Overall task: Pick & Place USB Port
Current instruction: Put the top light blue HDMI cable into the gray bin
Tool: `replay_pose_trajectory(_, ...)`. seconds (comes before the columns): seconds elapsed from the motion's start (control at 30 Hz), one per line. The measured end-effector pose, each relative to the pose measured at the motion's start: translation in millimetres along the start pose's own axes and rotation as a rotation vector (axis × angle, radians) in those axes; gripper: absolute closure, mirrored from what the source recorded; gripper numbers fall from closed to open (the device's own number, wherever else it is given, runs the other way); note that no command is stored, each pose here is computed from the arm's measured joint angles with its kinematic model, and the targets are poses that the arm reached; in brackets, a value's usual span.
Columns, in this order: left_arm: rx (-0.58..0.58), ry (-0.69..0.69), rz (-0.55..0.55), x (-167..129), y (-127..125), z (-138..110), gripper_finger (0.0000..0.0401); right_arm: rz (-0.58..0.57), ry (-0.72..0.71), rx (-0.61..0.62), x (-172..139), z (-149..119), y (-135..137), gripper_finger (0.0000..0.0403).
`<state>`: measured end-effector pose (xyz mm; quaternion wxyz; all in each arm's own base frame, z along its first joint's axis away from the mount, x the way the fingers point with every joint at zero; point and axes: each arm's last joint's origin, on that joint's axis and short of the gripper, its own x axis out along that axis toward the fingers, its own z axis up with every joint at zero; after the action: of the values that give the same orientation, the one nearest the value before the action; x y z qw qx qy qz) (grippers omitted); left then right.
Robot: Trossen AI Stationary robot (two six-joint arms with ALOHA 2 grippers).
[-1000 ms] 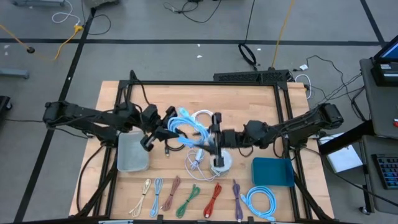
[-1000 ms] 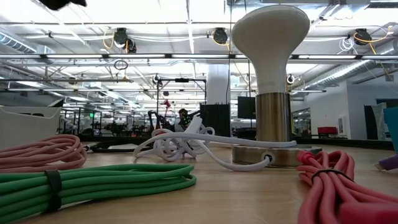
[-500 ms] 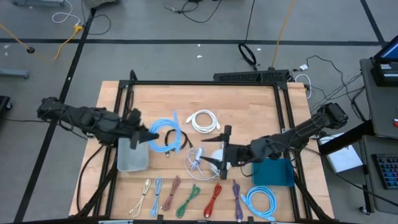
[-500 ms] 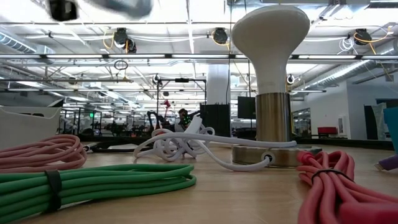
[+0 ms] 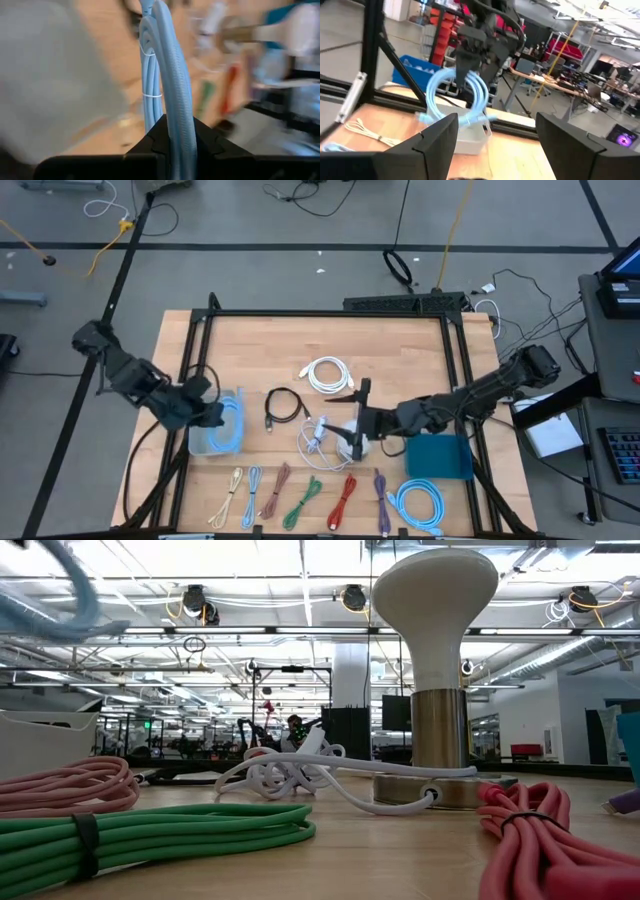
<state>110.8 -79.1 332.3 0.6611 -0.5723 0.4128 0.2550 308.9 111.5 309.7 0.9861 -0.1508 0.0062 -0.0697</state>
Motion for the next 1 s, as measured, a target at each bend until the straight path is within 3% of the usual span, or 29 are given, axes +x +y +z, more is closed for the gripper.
replay_pose_trajectory(0.1, -0.006, -0.033, 0.151, -16, 8, -2, 0.0365, -0.005, 0.007, -0.003, 0, -4, -1, 0.0140)
replay_pose_trajectory(0.2, -0.013, -0.079, 0.224, -29, 17, -3, 0.0365, 0.001, 0.006, -0.003, -3, -4, -1, 0.0140)
replay_pose_trajectory(0.33, -0.015, -0.108, 0.154, -34, 18, -4, 0.0365, -0.014, 0.005, -0.003, -6, -1, 0, 0.0140)
replay_pose_trajectory(0.6, -0.001, -0.111, 0.236, -17, 24, -13, 0.0365, -0.016, -0.003, 0.001, -7, 1, -1, 0.0140)
replay_pose_trajectory(1.0, -0.032, -0.052, 0.262, 14, 41, -26, 0.0365, -0.009, -0.008, 0.007, -8, 2, 0, 0.0140)
